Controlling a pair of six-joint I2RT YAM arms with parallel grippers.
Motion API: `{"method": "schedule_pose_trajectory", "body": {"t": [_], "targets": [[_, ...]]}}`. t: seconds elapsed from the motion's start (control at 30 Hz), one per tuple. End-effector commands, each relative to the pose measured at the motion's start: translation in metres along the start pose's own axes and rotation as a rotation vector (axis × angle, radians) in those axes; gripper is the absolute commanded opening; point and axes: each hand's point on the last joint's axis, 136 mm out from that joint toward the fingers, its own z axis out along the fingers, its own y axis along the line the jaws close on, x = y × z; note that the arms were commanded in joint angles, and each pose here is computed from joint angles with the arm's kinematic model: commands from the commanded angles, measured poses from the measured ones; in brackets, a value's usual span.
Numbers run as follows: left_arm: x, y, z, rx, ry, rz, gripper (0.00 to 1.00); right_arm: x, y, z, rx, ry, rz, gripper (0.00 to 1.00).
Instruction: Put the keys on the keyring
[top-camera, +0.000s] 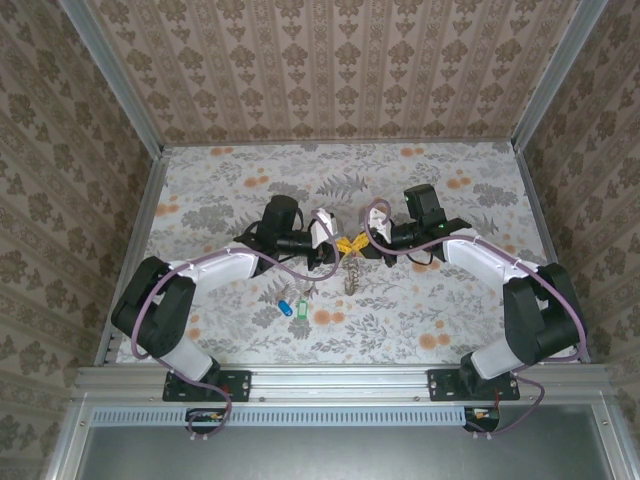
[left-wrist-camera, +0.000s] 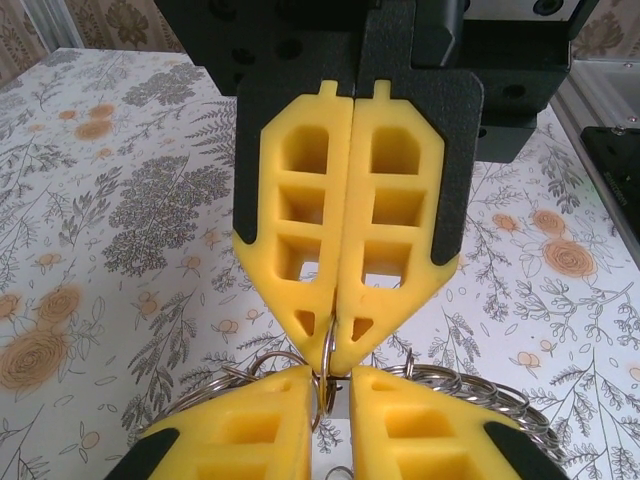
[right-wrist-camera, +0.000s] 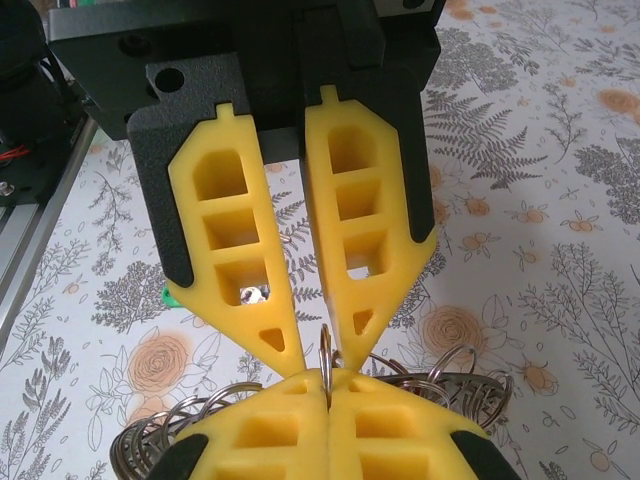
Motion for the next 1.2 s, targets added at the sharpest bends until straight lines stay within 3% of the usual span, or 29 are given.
{"method": "schedule_pose_trajectory", "body": {"t": [0.0, 0.13, 0.3, 0.47, 0.63, 0.93, 1.17], "targets": [[0.002, -0.002, 0.004, 0.019, 0.002, -0.006, 0.14, -0.011, 0.006, 0.001, -0.048, -0.054, -0.009, 0.0], [0.002, -0.005, 0.007, 0.033, 0.01, 0.004, 0.12, -0.012, 0.007, 0.0, -0.059, -0.054, 0.004, 0.01], [0.003, -0.006, 0.01, 0.045, 0.029, 0.017, 0.0, -0.012, 0.007, -0.001, -0.057, -0.046, 0.007, 0.02], [0.004, -0.003, 0.007, 0.016, 0.027, 0.025, 0.0, -0.003, 0.005, -0.003, -0.021, 0.0, -0.012, 0.12], [0.005, 0.0, 0.002, -0.007, 0.016, 0.024, 0.0, 0.006, 0.003, -0.007, 0.008, 0.036, -0.031, 0.16], [0.003, 0.0, -0.001, -0.001, 0.002, 0.021, 0.0, 0.008, 0.0, -0.006, 0.017, 0.043, -0.038, 0.15], [0.004, 0.0, 0.003, 0.008, -0.005, 0.003, 0.0, 0.003, -0.002, -0.006, 0.021, 0.025, -0.047, 0.01]]}}
